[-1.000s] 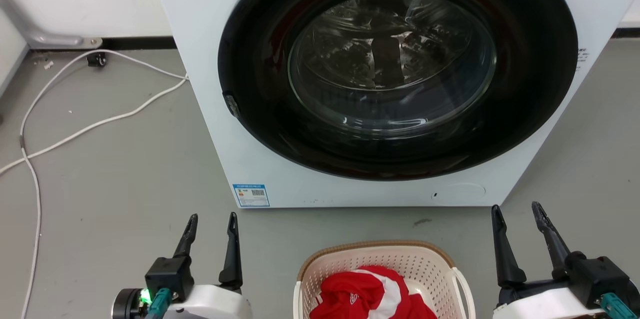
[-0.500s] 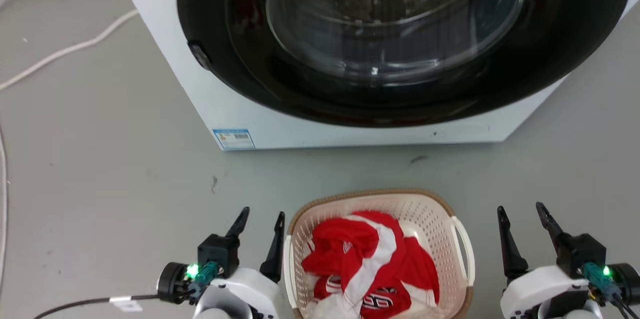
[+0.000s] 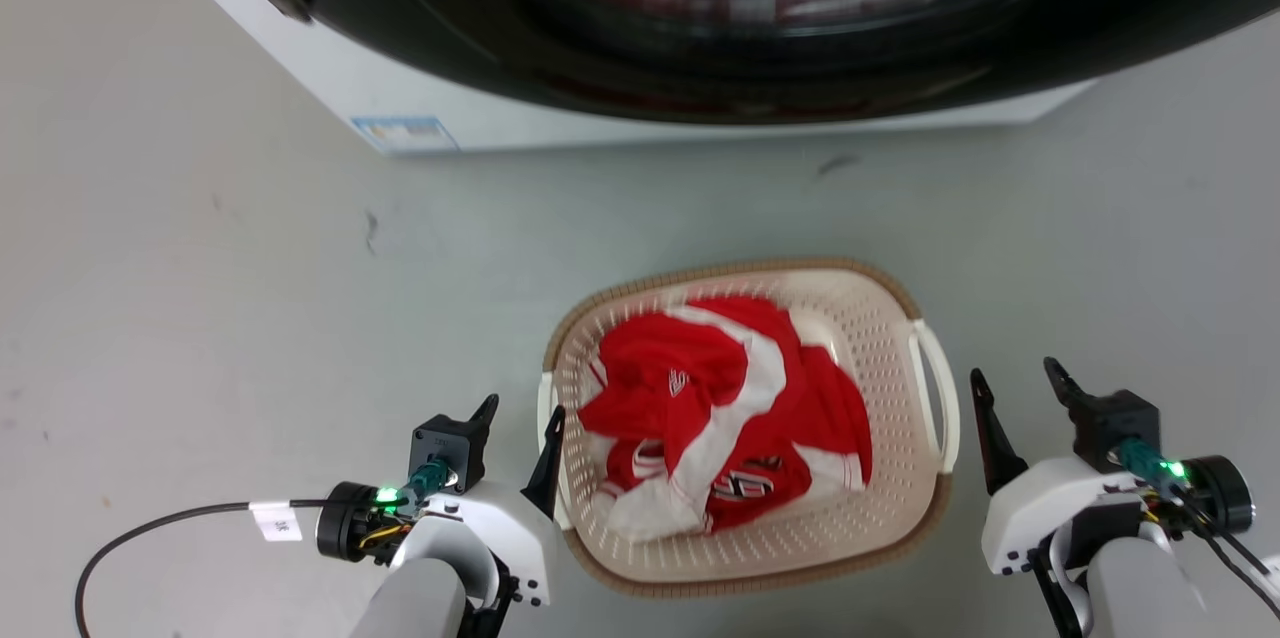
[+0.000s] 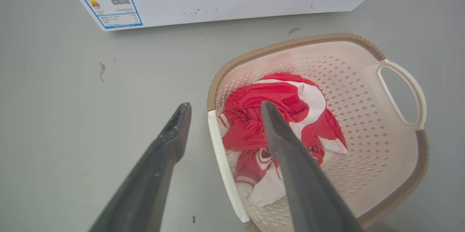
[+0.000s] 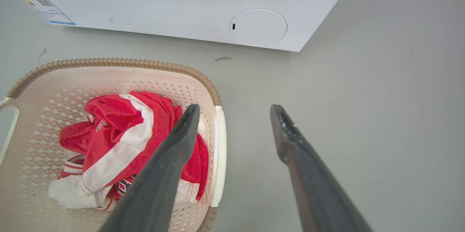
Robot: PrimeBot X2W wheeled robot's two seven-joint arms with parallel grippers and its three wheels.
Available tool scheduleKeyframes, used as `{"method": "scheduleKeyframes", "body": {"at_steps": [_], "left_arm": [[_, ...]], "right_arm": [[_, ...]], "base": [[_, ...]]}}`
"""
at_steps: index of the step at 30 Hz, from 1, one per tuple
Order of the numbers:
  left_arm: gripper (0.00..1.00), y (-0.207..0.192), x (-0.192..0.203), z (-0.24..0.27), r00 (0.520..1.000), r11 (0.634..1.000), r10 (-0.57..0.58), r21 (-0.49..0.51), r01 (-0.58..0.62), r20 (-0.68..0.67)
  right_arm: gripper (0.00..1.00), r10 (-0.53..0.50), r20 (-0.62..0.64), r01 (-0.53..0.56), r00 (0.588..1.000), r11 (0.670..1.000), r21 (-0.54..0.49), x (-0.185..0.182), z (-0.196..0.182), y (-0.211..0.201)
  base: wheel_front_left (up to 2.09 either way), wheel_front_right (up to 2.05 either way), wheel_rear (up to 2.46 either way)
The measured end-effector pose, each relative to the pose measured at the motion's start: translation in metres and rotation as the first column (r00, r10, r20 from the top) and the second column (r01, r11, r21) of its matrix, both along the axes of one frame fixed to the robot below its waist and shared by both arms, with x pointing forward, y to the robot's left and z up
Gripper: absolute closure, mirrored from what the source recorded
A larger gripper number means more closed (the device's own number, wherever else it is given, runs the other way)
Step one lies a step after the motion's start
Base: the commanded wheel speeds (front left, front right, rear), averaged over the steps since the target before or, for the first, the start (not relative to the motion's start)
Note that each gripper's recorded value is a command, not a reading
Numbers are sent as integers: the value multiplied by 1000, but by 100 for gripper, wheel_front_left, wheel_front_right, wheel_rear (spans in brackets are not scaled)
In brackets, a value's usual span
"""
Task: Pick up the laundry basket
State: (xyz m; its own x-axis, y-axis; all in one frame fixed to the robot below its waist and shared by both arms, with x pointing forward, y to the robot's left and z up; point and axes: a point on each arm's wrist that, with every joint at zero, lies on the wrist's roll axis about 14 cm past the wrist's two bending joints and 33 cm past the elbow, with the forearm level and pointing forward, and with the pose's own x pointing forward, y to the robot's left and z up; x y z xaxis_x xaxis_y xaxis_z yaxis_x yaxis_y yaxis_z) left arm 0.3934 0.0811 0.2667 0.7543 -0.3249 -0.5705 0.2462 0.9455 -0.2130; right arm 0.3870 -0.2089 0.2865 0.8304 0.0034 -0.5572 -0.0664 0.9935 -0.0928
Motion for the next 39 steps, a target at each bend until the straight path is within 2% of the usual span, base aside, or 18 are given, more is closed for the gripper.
{"method": "scheduleKeyframes", "body": {"at_steps": [7, 15, 24, 30, 31, 32, 33, 34, 39], "left_arm": [[0, 3, -23, -55, 984, 999, -28, 22, 32, -178], [0, 7, -43, -97, 949, 999, -29, 30, 41, -313], [0, 8, -48, -127, 926, 998, -35, 35, 51, -376], [0, 8, -48, -135, 922, 997, -46, 35, 65, -385], [0, 8, -48, -136, 921, 997, -47, 35, 66, -386], [16, 7, -48, -137, 920, 997, -49, 35, 68, -388], [65, 7, -47, -138, 920, 997, -53, 35, 73, -388], [100, 6, -46, -138, 921, 997, -57, 33, 76, -385], [100, 1, -45, -135, 923, 997, -63, 24, 78, -381]], "right_arm": [[0, 23, -184, -26, 983, 1000, -12, -14, -56, 2], [0, 46, -298, -50, 953, 999, -6, -13, -100, 7], [0, 106, -403, -114, 909, 994, 6, -18, -140, 19], [0, 113, -441, -118, 891, 993, 16, -22, -153, 22], [11, 116, -444, -121, 889, 993, 18, -22, -154, 22], [100, 118, -445, -121, 888, 992, 20, -22, -154, 23], [100, 123, -450, -126, 885, 992, 23, -23, -155, 24], [100, 128, -453, -130, 882, 991, 25, -24, -156, 25], [100, 128, -462, -123, 878, 992, 40, -26, -155, 29]], "base": [[0, 0, 0], [0, 0, 0], [0, 0, 0], [0, 0, 0], [0, 0, 0], [0, 0, 0], [0, 0, 0], [0, 0, 0], [0, 0, 0]]}}
